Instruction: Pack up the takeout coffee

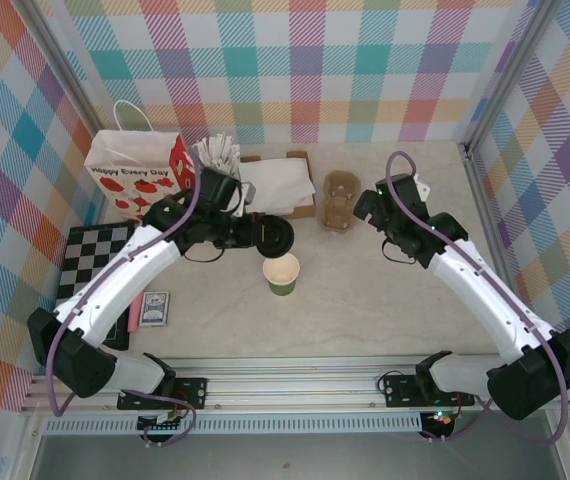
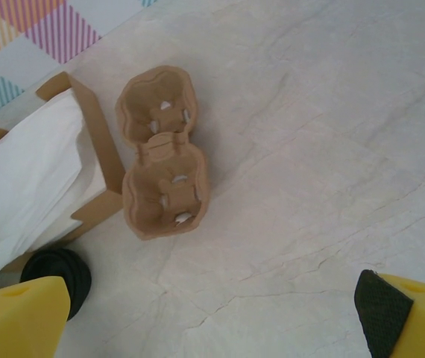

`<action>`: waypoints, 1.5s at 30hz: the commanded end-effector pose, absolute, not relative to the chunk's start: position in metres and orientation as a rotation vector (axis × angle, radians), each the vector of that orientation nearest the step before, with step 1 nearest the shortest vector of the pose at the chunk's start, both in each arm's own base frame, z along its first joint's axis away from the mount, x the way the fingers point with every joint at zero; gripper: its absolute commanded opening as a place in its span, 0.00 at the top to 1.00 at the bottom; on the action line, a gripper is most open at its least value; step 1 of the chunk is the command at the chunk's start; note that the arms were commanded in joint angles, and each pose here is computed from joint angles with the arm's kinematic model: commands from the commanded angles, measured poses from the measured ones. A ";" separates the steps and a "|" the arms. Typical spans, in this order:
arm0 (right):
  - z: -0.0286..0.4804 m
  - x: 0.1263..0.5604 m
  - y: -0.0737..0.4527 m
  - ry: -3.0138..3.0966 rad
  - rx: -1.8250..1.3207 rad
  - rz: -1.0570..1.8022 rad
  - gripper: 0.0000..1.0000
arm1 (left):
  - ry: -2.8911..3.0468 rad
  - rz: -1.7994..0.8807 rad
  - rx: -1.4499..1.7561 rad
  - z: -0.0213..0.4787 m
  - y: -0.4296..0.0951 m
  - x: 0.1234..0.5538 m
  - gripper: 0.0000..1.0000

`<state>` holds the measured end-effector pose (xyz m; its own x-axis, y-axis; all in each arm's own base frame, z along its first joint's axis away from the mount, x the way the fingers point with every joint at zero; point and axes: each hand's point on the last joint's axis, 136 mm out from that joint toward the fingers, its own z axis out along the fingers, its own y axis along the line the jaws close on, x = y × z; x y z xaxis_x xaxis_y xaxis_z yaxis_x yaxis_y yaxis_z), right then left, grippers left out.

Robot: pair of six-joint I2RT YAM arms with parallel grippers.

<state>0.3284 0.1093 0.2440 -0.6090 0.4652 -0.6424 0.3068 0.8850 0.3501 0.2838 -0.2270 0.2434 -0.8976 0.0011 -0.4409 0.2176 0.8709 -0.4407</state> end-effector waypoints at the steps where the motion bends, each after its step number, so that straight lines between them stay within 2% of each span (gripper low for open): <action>1: 0.236 0.320 0.134 2.380 0.441 0.413 0.00 | 2.681 -0.531 0.051 0.226 -0.223 0.283 1.00; 6: 0.227 0.303 0.193 2.480 0.185 0.785 0.00 | 2.788 -0.344 0.034 0.205 -0.221 0.271 1.00; 13: 0.207 0.271 0.238 2.522 0.054 1.208 0.00 | 2.867 -0.350 0.071 0.190 -0.242 0.260 1.00; 18: 0.176 0.264 0.240 2.635 0.106 1.185 0.00 | 2.872 -0.298 0.087 0.179 -0.245 0.263 1.00; 22: 0.165 0.262 0.250 2.623 0.038 1.272 0.00 | 2.809 -0.328 0.078 0.171 -0.249 0.271 1.00; 31: 0.135 0.255 0.257 2.668 -0.008 1.286 0.09 | 2.826 -0.217 0.098 0.159 -0.236 0.271 1.00; 45: 0.128 0.253 0.271 2.684 -0.062 1.333 0.20 | 2.845 -0.269 0.096 0.149 -0.245 0.269 1.00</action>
